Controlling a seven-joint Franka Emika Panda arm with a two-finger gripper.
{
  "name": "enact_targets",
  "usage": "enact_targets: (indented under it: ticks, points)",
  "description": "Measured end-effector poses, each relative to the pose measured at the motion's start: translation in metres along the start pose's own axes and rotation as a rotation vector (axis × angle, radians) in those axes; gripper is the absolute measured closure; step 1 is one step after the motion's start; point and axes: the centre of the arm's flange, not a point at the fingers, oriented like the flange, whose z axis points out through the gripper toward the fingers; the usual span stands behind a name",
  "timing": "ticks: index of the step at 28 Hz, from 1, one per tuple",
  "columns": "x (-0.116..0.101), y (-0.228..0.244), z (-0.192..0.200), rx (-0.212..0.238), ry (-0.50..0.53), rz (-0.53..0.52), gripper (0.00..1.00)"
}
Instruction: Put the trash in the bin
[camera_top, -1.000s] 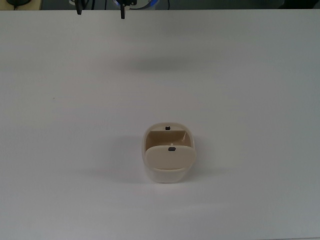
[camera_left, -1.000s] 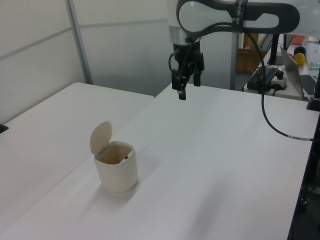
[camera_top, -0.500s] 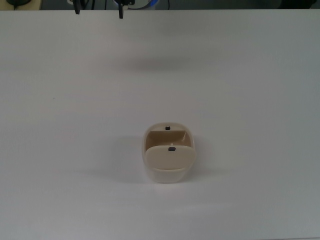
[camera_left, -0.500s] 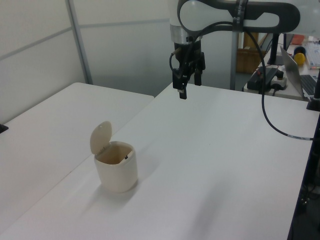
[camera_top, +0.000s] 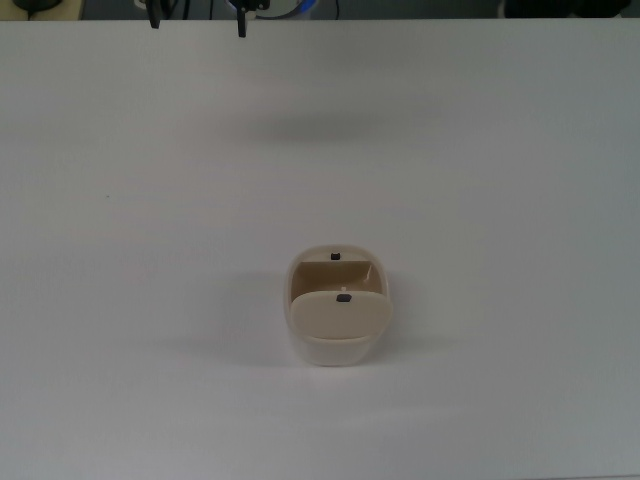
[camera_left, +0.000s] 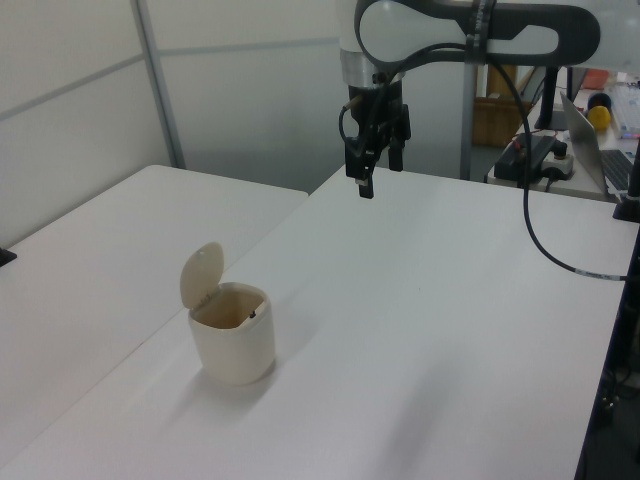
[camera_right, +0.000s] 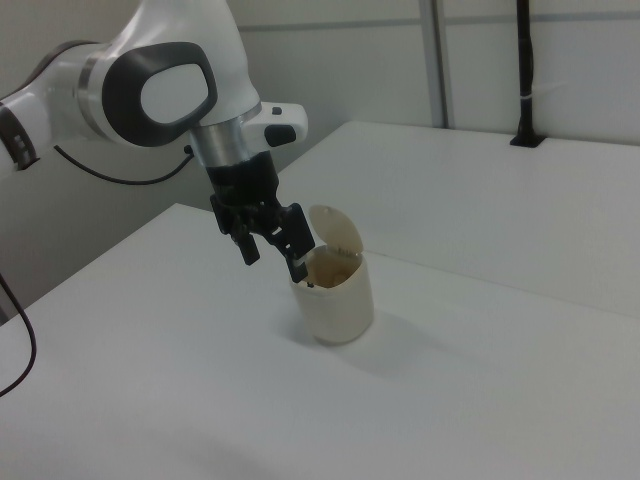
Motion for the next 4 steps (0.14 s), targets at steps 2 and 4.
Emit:
enact_targets:
  ticks: [2,4]
  points:
    - [0.0,-0.0001,0.0001,0.0,0.0,0.0,0.0]
    - [0.0,-0.0005,0.0003,0.0,-0.001,-0.001,0.0]
